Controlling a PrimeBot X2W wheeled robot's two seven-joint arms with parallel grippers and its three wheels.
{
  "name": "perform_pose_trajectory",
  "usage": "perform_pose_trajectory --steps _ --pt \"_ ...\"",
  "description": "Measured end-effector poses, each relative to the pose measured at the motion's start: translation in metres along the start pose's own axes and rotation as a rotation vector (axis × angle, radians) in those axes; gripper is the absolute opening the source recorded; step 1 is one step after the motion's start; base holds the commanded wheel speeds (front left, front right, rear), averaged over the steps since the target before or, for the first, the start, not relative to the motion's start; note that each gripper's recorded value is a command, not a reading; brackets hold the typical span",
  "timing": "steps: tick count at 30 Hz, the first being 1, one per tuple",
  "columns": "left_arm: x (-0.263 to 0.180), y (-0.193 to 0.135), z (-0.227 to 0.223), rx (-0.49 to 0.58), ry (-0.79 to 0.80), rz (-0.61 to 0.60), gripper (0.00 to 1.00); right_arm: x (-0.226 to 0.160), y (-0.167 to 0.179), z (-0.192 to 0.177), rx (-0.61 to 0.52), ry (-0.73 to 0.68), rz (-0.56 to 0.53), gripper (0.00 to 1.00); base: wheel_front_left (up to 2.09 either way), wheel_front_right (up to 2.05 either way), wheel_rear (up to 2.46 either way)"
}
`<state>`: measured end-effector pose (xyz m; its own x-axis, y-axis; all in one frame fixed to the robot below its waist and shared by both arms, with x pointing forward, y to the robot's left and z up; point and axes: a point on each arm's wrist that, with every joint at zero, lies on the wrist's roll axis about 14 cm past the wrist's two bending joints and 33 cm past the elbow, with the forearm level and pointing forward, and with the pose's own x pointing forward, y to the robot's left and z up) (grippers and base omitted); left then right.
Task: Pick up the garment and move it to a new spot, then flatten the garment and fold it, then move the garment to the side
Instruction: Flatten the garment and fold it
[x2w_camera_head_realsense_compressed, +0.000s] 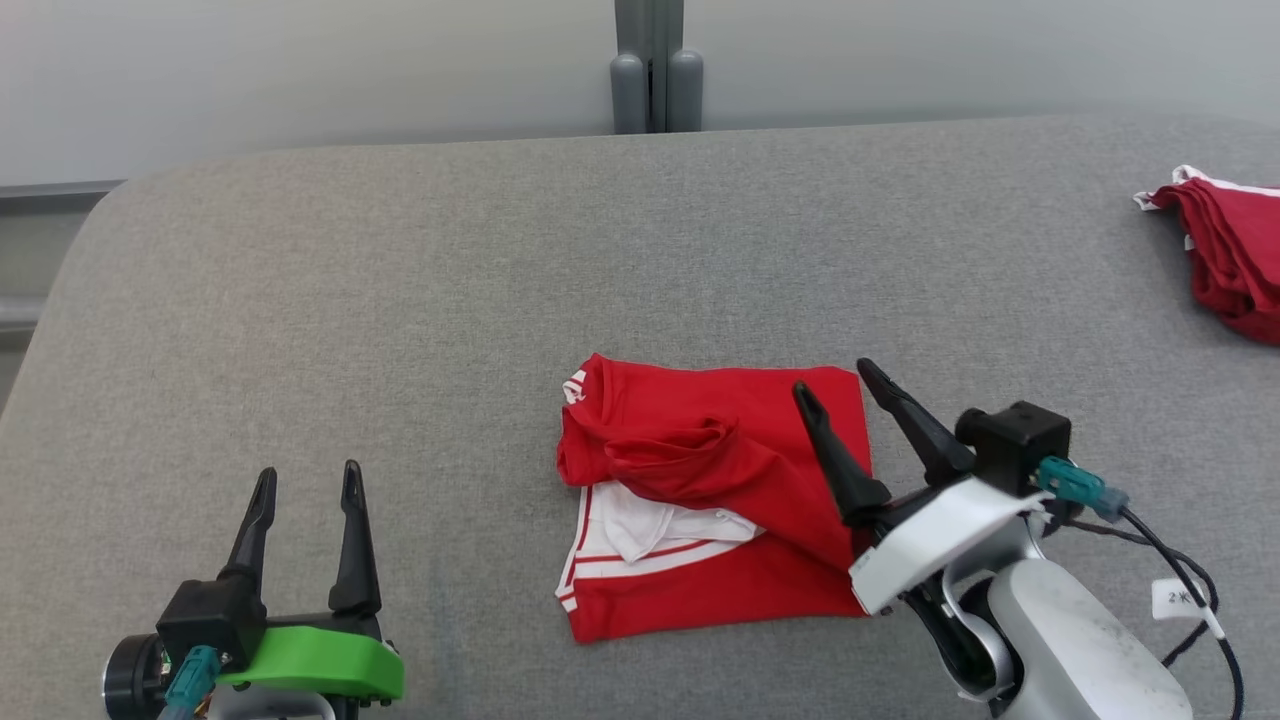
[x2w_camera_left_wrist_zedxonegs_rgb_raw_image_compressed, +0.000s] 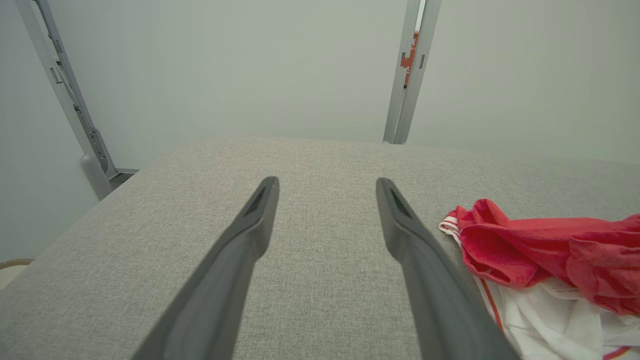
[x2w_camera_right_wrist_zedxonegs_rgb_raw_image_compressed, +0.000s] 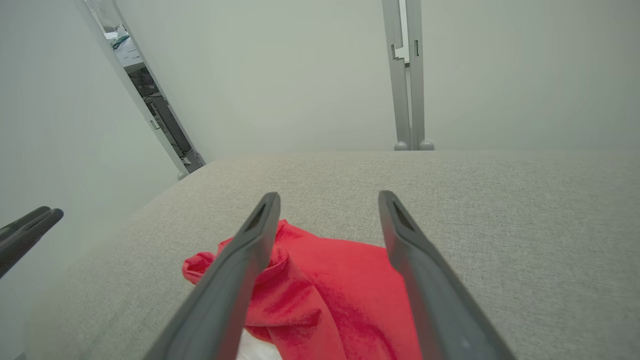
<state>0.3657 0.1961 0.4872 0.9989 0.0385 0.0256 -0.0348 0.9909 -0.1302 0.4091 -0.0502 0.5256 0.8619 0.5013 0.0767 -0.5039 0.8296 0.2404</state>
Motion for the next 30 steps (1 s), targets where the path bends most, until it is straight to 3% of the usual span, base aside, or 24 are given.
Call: perform_pose_trajectory --steps 12,13,14,16,21,23,30 --pt "-0.003 0.015 -0.003 -0.007 0.013 0.058 1.0 0.038 0.029 -0.066 0.125 0.272 0.1 1.0 0.0 0.0 0.0" --pt "-0.003 0.017 -0.003 -0.008 0.013 0.063 1.0 0.038 0.032 -0.072 0.138 0.294 0.108 0.96 0.0 0.0 0.0" --pt "-0.003 0.019 -0.004 -0.008 0.014 0.07 1.0 0.038 0.035 -0.075 0.155 0.303 0.115 0.39 0.0 0.0 0.0" --pt "-0.004 0.022 -0.005 -0.006 0.019 0.083 1.0 0.038 0.042 -0.082 0.185 0.321 0.13 0.0 0.0 0.0 0.0" --pt "-0.003 0.023 -0.007 -0.006 0.026 0.089 1.0 0.03 0.051 -0.093 0.236 0.353 0.15 0.0 0.0 0.0 0.0" --pt "-0.002 0.021 -0.008 -0.011 0.027 0.087 1.0 0.019 0.069 -0.096 0.286 0.365 0.19 0.0 0.0 0.0 0.0" --pt "0.001 0.016 -0.007 -0.014 0.023 0.07 1.0 0.003 0.096 -0.094 0.38 0.321 0.226 0.0 0.0 0.0 0.0"
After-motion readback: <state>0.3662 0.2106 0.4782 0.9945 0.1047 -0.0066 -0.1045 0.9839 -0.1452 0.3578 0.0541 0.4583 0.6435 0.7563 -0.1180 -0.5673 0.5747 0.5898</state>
